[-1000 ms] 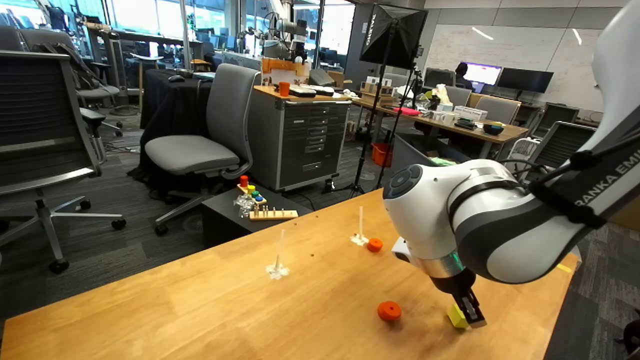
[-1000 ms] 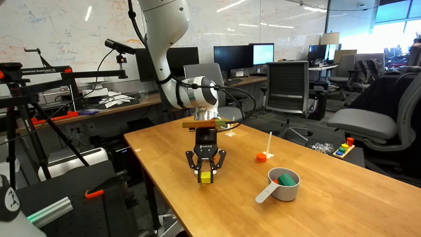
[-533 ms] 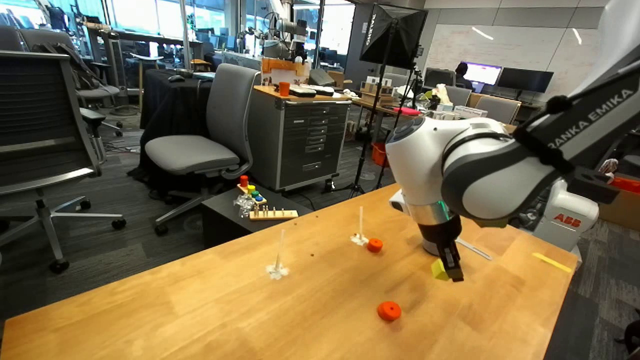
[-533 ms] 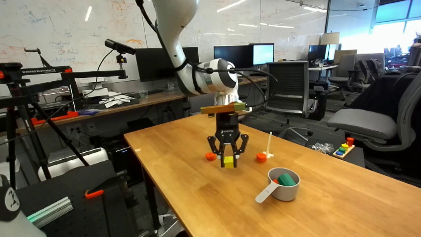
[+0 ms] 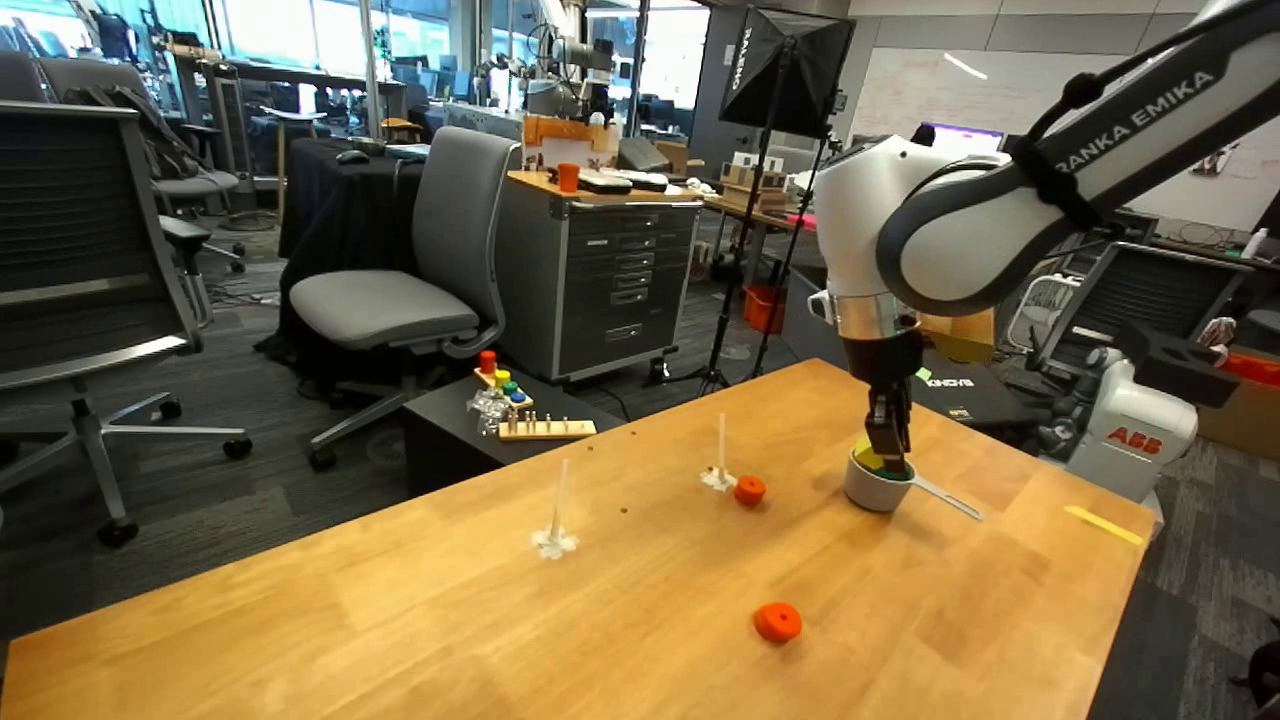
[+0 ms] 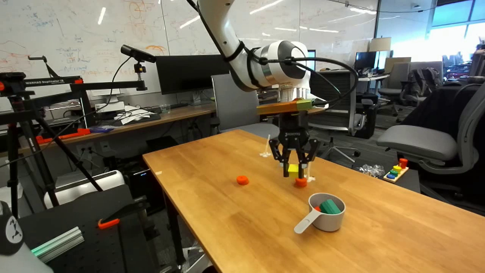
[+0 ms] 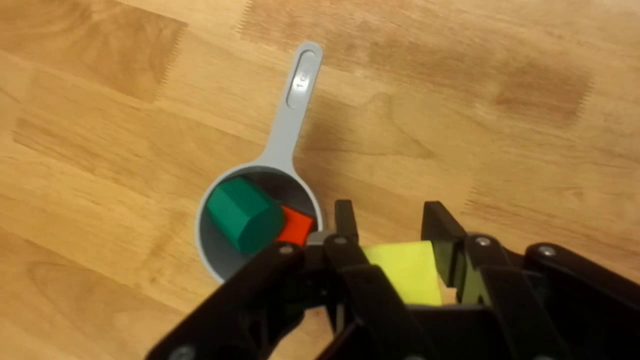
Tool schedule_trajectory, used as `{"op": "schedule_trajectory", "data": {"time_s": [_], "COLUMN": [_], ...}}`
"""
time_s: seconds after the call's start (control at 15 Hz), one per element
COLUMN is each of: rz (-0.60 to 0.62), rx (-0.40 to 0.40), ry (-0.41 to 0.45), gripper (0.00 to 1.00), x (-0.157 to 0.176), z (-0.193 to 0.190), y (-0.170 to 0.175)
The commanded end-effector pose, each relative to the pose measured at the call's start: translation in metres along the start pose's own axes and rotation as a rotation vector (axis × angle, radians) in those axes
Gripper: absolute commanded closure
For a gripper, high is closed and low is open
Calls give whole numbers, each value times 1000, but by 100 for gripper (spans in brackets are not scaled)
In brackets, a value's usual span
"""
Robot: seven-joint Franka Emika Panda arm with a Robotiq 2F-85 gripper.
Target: Put the blocks in the grey cup
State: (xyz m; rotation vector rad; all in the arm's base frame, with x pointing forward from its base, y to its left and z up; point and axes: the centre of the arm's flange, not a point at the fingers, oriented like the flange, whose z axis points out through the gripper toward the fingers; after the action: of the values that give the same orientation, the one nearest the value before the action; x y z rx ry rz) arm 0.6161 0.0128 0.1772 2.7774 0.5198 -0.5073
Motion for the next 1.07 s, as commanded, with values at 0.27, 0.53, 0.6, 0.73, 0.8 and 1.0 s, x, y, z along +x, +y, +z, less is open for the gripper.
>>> {"op": "schedule_trajectory", "data": {"time_s": [0.27, 0.53, 0.6, 0.73, 0.8, 1.0], "rz": [272, 353, 366, 392, 403, 432], "rx": [71, 99, 105, 115, 122, 141], "ry": [27, 13, 9, 0, -5, -17], "gripper": [86, 86, 86, 83, 76, 31], "x": [18, 24, 25, 27, 27, 28], "z": [-4, 9, 12, 19, 21, 28], "y": [56, 68, 70, 73, 75, 77]}}
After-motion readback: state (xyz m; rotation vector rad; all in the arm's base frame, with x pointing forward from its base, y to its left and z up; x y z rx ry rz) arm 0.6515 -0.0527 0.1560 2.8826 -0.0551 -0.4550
